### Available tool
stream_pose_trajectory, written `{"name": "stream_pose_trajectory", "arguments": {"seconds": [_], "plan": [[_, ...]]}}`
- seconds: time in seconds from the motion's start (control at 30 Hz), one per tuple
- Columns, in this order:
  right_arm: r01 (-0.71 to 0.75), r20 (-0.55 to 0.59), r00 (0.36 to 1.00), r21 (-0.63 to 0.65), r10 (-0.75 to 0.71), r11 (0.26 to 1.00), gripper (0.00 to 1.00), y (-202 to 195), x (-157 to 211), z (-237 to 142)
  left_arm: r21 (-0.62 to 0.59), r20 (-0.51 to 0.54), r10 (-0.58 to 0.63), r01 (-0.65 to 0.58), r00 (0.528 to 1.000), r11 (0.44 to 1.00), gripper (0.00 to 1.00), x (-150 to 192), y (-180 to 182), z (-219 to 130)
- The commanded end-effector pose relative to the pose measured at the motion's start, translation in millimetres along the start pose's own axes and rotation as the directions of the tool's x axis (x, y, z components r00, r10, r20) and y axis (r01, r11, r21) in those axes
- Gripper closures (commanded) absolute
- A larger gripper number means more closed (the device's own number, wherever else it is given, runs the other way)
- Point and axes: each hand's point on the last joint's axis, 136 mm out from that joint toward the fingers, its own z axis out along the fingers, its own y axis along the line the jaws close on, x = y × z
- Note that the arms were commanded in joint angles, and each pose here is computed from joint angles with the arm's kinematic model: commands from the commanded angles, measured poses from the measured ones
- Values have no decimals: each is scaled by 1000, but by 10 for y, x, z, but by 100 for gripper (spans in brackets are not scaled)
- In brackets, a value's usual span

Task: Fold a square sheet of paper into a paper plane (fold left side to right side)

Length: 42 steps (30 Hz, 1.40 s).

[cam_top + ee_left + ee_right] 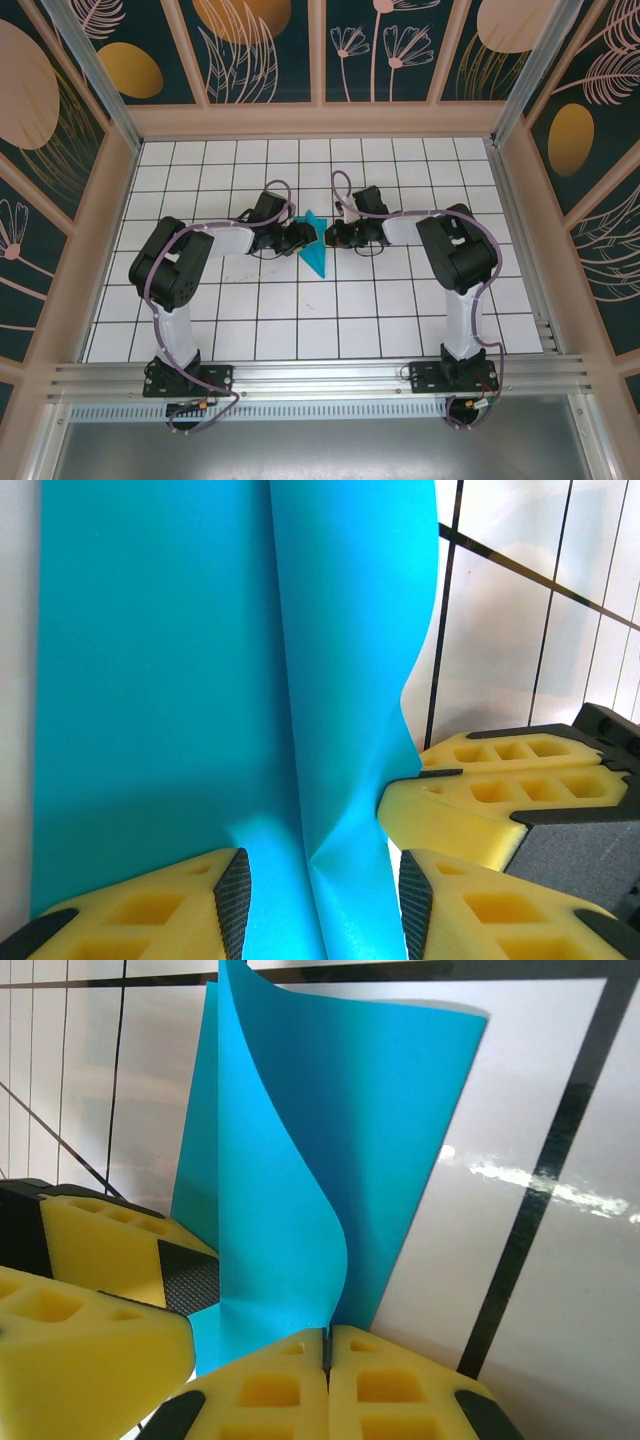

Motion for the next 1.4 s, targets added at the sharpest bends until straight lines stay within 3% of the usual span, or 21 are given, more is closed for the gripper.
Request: {"name": "stream_pose_trajectory", "arguments": {"seconds": [0.0,0.6,0.77,0.87,1.1,1.37], "plan": [[7,-34,999,46,-5,999,93,-99,64,99,-150,-23,-26,22,999,988,53,136,479,110],[-60,-129,988,195,87,979,93,-428,406,167,-55,57,65,-62,996,997,53,-121,-136,-305],[-53,-124,989,189,77,981,93,-399,379,172,48,8,49,-49,999,998,66,-77,-287,-188],[-48,-126,989,189,72,981,93,-387,380,175,79,-9,45,-44,999,996,69,-85,-334,-114],[-42,-129,989,187,67,981,93,-369,377,180,110,-36,44,-39,998,993,70,-107,-378,22],[-39,-135,989,188,65,981,93,-367,392,189,41,-35,22,-21,999,999,70,-135,-170,182]]}}
